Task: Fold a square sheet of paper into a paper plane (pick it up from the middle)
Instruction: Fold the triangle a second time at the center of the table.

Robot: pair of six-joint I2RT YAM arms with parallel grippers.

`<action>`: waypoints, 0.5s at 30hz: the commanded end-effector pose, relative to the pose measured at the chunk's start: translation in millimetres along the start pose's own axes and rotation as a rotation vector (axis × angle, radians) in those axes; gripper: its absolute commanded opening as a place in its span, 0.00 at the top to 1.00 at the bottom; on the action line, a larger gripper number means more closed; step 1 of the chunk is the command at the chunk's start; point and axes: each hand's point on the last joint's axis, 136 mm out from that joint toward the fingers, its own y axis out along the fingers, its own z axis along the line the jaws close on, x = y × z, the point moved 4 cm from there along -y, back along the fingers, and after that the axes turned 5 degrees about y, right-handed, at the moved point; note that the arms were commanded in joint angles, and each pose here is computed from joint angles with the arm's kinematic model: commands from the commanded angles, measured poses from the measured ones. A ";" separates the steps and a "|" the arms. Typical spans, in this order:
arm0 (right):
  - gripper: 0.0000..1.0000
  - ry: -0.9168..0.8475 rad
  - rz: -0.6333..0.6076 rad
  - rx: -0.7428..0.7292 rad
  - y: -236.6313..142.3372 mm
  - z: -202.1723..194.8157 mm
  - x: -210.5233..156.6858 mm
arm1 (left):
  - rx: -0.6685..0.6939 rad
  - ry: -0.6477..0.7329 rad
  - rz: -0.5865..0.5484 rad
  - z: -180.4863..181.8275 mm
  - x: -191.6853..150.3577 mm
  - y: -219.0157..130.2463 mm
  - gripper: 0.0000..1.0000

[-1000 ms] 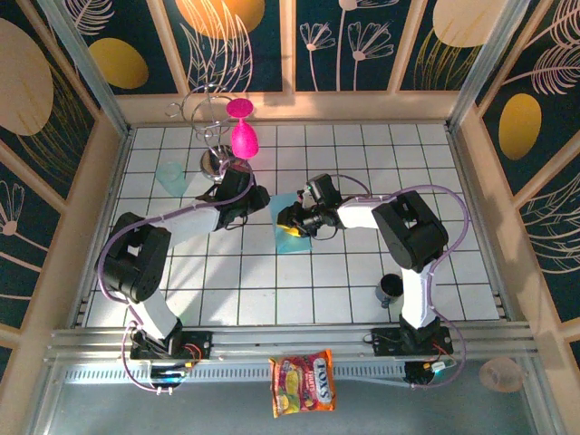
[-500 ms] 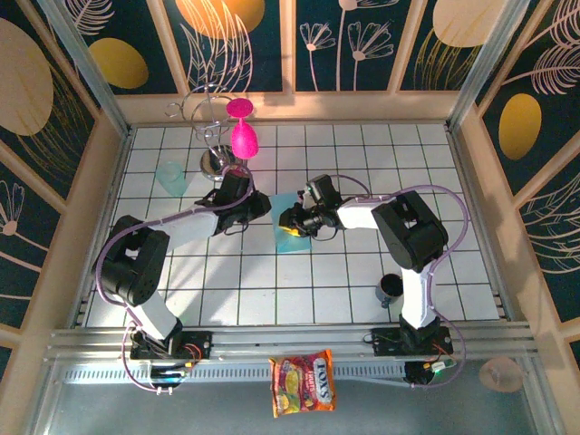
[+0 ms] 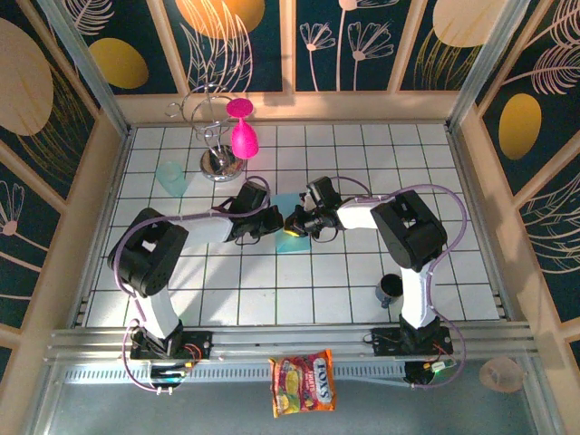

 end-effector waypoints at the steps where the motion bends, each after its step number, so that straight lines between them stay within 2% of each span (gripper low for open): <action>1: 0.96 0.075 0.033 -0.152 10.3 -41.8 -11.9 | 0.036 0.000 0.028 7.5 -5.8 7.7 1.00; 11: 0.97 0.063 0.022 -0.127 8.1 -34.4 -10.4 | 0.145 -0.006 0.039 28.0 -10.6 16.0 1.00; 15: 0.96 0.038 0.006 -0.045 0.3 -15.4 -6.3 | 0.199 -0.005 0.042 37.5 -12.5 16.5 1.00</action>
